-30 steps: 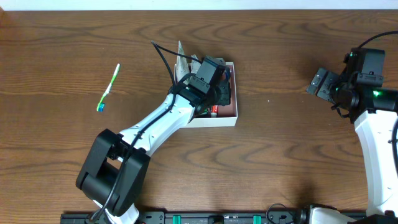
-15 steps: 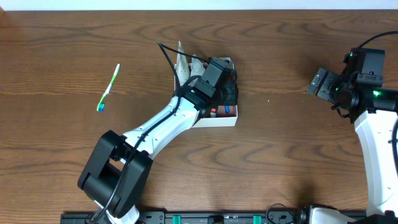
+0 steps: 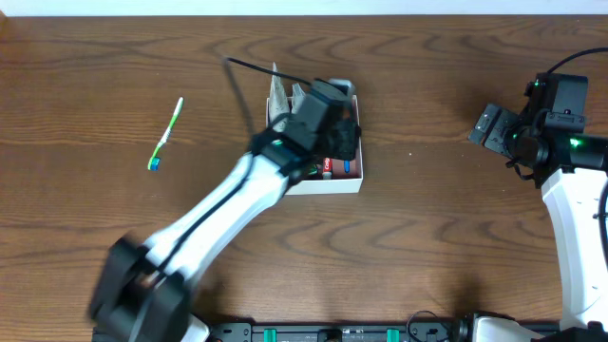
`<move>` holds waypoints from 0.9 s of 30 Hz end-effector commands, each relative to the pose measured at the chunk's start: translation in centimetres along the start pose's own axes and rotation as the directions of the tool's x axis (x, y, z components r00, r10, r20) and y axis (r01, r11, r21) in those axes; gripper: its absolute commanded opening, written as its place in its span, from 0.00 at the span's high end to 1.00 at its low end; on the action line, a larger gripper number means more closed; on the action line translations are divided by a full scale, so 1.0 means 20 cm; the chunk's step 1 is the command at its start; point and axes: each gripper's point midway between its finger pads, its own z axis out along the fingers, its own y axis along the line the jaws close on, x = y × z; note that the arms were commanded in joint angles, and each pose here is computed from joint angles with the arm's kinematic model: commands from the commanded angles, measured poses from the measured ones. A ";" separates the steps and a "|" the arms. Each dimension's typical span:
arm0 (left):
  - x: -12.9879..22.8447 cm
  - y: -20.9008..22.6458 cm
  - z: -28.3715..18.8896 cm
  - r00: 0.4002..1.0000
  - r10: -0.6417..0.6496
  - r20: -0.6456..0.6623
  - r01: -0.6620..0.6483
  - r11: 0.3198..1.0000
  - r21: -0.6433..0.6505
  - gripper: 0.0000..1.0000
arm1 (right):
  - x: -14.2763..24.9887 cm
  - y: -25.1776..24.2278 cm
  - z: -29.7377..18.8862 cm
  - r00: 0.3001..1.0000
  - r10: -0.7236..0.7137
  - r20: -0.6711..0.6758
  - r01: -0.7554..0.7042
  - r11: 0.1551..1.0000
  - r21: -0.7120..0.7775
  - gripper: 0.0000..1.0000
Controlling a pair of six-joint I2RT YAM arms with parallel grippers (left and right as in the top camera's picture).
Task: Pack container
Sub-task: 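Open the left gripper and withdraw it left of the box, then lower the left gripper onto the green toothbrush and grasp it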
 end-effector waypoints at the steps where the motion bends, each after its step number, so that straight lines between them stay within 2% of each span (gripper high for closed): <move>1: -0.23 0.11 -0.36 0.982 0.072 0.177 -0.049 0.990 -0.135 0.66 | -0.01 0.00 -0.01 1.000 0.014 0.007 -0.014 1.000 0.001 0.01; 4: -0.29 0.35 -0.61 0.964 0.116 0.238 -0.024 0.934 -0.355 0.65 | -0.01 0.00 -0.01 1.000 0.014 0.007 -0.014 1.000 0.001 0.01; 6: -0.32 0.58 -0.78 0.956 0.136 0.259 0.021 0.851 -0.524 0.65 | -0.01 0.00 -0.01 1.000 0.014 0.007 -0.014 1.000 0.001 0.01; 8: -0.35 0.77 -0.88 0.955 0.138 0.261 0.058 0.778 -0.625 0.58 | -0.01 0.00 -0.01 1.000 0.014 0.007 -0.014 1.000 0.001 0.01; 12: -0.36 1.11 -0.94 0.966 0.086 0.244 0.122 0.681 -0.722 0.43 | -0.01 0.00 -0.01 1.000 0.014 0.007 -0.014 1.000 0.001 0.01; 14: -0.36 1.27 -0.95 0.968 0.050 0.247 0.159 0.639 -0.753 0.39 | -0.01 0.00 -0.01 1.000 0.014 0.007 -0.014 1.000 0.001 0.01; 17: -0.34 1.50 -0.92 0.977 0.022 0.214 0.162 0.579 -0.799 0.28 | -0.01 0.00 -0.01 1.000 0.014 0.007 -0.014 1.000 0.001 0.01; 20: -0.30 1.67 -0.85 0.989 0.008 0.147 0.118 0.560 -0.820 0.14 | -0.01 0.00 -0.01 1.000 0.014 0.007 -0.014 1.000 0.001 0.01; 23: -0.24 1.78 -0.75 0.999 0.028 0.026 0.004 0.585 -0.811 0.12 | -0.01 0.00 -0.01 1.000 0.014 0.007 -0.014 1.000 0.001 0.01; 27: -0.13 1.93 -0.63 0.997 -0.002 -0.075 -0.059 0.599 -0.799 0.08 | -0.01 0.00 -0.01 1.000 0.014 0.007 -0.014 1.000 0.001 0.01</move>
